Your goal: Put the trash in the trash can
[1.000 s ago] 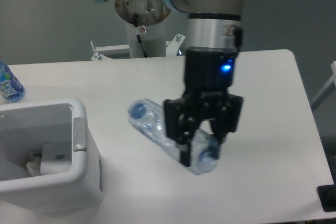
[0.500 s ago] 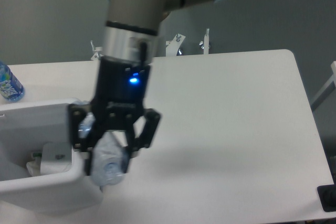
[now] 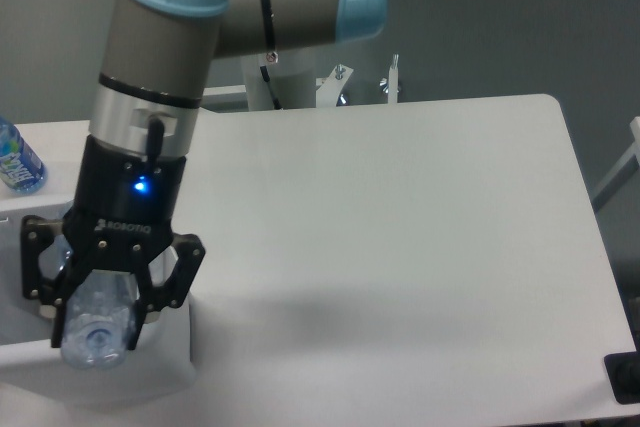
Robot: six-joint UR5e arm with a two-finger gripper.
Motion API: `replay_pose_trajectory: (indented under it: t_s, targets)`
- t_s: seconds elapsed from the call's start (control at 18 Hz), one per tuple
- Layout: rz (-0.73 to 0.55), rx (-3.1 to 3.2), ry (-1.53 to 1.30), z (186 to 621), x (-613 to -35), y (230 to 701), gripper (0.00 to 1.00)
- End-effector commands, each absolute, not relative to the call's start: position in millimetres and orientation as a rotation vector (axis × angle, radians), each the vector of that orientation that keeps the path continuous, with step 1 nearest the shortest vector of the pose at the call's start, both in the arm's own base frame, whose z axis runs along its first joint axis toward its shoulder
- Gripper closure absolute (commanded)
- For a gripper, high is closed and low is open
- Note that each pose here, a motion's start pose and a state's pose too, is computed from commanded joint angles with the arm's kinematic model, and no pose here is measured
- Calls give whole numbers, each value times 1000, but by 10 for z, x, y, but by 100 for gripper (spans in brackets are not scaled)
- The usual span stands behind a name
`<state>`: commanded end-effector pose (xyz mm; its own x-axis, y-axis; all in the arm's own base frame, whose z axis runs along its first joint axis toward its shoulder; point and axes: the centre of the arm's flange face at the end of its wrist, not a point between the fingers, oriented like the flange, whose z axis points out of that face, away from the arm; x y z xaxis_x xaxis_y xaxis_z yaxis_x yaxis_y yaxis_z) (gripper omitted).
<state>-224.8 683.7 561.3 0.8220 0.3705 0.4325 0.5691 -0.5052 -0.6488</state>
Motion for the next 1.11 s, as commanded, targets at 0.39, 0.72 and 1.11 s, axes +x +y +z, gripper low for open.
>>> replay_pose_trajectory:
  t_s: [0.39,0.72,1.11]
  targets:
    - [-251,-2167,-650,5625,-2343,6788,0]
    - [-28,-2147,-746,5707,-3328,6286,0]
    - [368,-2483,-643,5632,-4048,5408,0]
